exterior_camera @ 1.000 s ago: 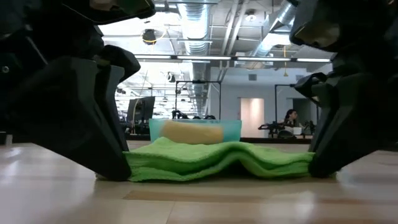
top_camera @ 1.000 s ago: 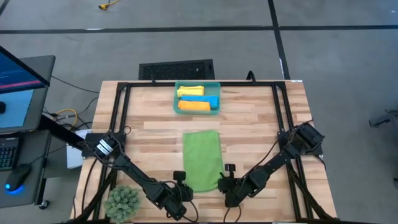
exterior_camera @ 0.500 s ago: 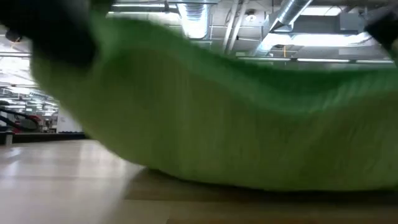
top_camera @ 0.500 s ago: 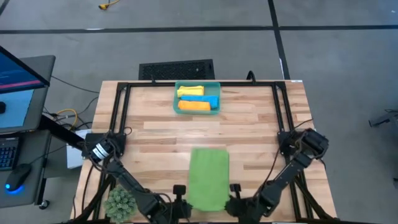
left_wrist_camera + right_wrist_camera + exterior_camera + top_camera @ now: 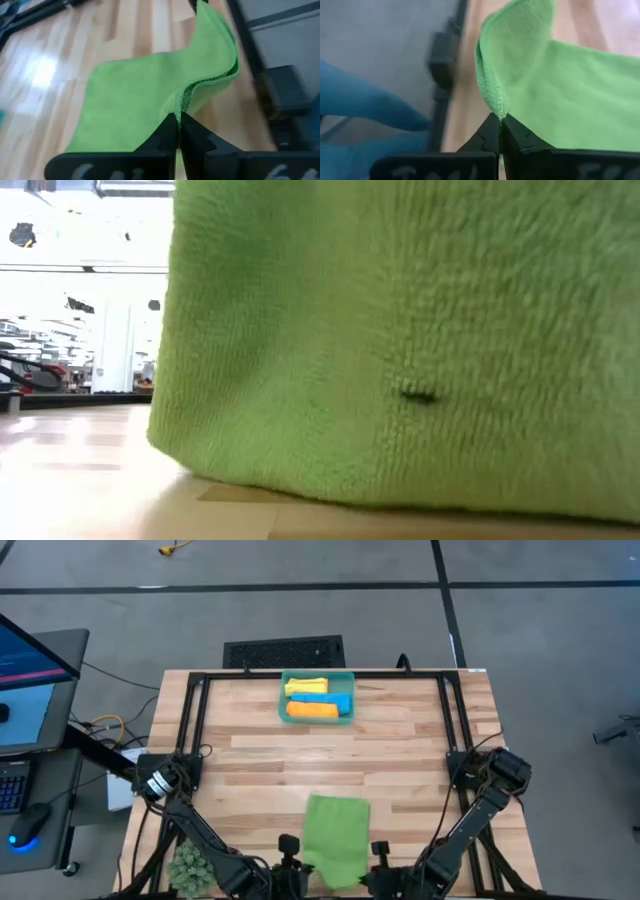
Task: Roll microfiber towels into tight, uniform cylinder then place into a basket
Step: Fold the green microfiber towel
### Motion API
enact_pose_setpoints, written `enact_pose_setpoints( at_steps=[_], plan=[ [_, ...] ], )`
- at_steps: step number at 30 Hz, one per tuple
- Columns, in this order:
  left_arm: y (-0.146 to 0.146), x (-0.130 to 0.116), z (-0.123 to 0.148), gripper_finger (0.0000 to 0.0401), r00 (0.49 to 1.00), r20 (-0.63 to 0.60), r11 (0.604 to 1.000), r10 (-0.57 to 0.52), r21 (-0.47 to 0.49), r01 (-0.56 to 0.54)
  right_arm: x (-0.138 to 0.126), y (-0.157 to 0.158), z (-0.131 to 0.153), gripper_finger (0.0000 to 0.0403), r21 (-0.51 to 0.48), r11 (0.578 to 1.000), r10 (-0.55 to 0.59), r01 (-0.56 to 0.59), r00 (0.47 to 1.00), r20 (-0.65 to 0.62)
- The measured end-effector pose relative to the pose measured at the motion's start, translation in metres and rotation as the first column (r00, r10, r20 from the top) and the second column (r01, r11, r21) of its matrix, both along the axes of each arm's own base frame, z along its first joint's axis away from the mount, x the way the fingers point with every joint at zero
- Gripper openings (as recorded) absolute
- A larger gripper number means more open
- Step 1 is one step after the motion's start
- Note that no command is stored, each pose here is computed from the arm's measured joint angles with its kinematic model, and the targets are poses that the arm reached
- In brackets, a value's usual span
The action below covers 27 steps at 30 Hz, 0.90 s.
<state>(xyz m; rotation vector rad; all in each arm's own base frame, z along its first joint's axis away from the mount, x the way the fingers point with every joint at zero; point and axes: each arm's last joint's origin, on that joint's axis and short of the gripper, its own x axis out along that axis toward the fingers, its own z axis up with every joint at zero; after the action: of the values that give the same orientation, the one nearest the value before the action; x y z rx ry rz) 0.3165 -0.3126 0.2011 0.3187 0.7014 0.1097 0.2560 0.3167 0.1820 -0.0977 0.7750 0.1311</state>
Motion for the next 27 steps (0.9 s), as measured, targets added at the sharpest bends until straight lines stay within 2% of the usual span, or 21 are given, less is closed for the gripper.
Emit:
enact_pose_setpoints(
  at_steps=[11, 15, 19, 23, 27],
  plan=[
    [0.047, 0.022, -0.006, 0.0, 0.978, -0.091, 0.981, 0.188, 0.057, -0.183, 0.012, -0.04, -0.01, 0.0009, -0.139, 0.968, -0.226, 0.21, 0.967, -0.115],
    [0.068, 0.033, -0.009, 0.0, 0.958, -0.139, 0.968, 0.25, 0.055, -0.245, 0.015, -0.055, -0.012, 0.0022, -0.191, 0.937, -0.321, 0.293, 0.937, -0.138],
    [0.087, 0.041, -0.01, 0.0, 0.937, -0.181, 0.954, 0.299, 0.066, -0.291, 0.015, -0.069, -0.014, 0.0016, -0.245, 0.9, -0.408, 0.362, 0.896, -0.174],
    [0.104, 0.049, -0.011, 0.0, 0.918, -0.212, 0.942, 0.334, 0.052, -0.331, 0.019, -0.08, -0.015, 0.0009, -0.269, 0.875, -0.458, 0.403, 0.869, -0.187],
    [0.117, 0.056, -0.012, 0.0, 0.901, -0.257, 0.935, 0.349, 0.03, -0.353, 0.025, -0.088, -0.015, 0.0023, -0.273, 0.862, -0.483, 0.427, 0.855, -0.188]
  ],
)
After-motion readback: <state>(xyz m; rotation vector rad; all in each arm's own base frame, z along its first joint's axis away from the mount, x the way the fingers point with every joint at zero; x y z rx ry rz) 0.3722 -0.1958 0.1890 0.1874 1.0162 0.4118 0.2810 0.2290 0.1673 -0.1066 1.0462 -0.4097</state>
